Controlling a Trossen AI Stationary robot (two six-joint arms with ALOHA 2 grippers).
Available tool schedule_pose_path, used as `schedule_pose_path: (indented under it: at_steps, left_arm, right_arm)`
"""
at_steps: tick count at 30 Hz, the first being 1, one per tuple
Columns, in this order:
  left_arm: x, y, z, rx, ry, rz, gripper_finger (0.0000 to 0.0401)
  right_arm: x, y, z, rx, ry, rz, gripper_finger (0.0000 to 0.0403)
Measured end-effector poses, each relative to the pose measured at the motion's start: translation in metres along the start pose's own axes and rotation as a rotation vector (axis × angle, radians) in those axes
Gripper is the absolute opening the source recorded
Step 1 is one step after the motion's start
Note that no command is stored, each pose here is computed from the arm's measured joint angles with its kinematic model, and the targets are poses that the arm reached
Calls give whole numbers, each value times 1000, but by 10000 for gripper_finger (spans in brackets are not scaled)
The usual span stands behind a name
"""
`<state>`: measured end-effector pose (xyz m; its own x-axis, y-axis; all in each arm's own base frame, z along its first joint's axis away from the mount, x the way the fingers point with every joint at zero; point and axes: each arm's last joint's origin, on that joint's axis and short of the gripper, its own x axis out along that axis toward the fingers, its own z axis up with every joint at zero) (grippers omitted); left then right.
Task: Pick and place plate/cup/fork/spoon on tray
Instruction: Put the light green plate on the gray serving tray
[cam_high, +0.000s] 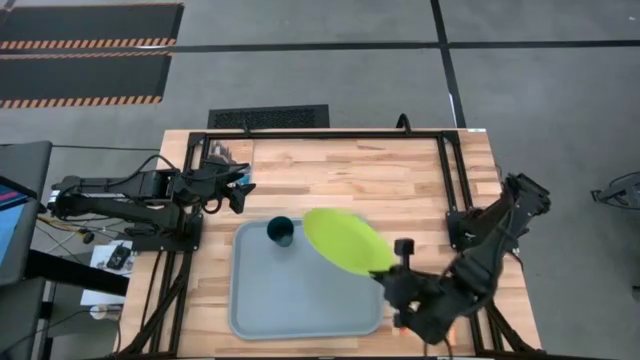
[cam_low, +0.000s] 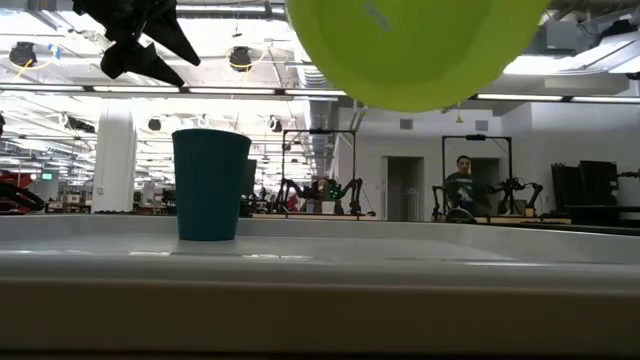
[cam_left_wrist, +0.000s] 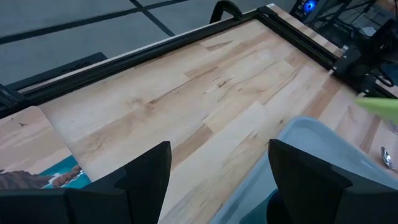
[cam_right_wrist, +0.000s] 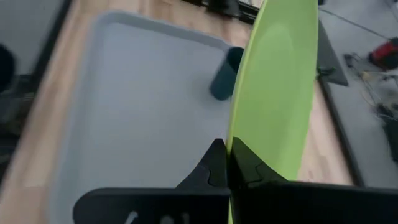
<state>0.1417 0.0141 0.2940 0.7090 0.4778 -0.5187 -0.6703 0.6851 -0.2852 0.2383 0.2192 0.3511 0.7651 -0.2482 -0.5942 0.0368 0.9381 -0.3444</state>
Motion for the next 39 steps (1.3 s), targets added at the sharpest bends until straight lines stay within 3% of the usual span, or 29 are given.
schedule_pose_path:
  at_steps: [5, 10, 19, 26, 33, 39]
  left_arm:
    - [0, 0, 0, 0, -3, 3, 257]
    - [0, 0, 0, 4, -4, 6, 257]
    - [0, 0, 1, 10, -11, 2, 257]
    - [0, -1, 0, 11, 0, -12, 257]
    - [0, -1, 1, 15, 0, -16, 257]
    - [0, -2, 2, 8, -11, -23, 257]
  right_arm:
    - [-3, 15, -5, 37, 84, 186, 2]
    - [12, 34, -5, -67, 119, 320, 2]
    - [55, 40, 14, -255, 33, 321, 2]
    - [87, 35, 38, -323, -4, 457, 2]
    - [117, 34, 49, -453, -18, 457, 2]
    - [142, 30, 57, -477, -19, 498, 2]
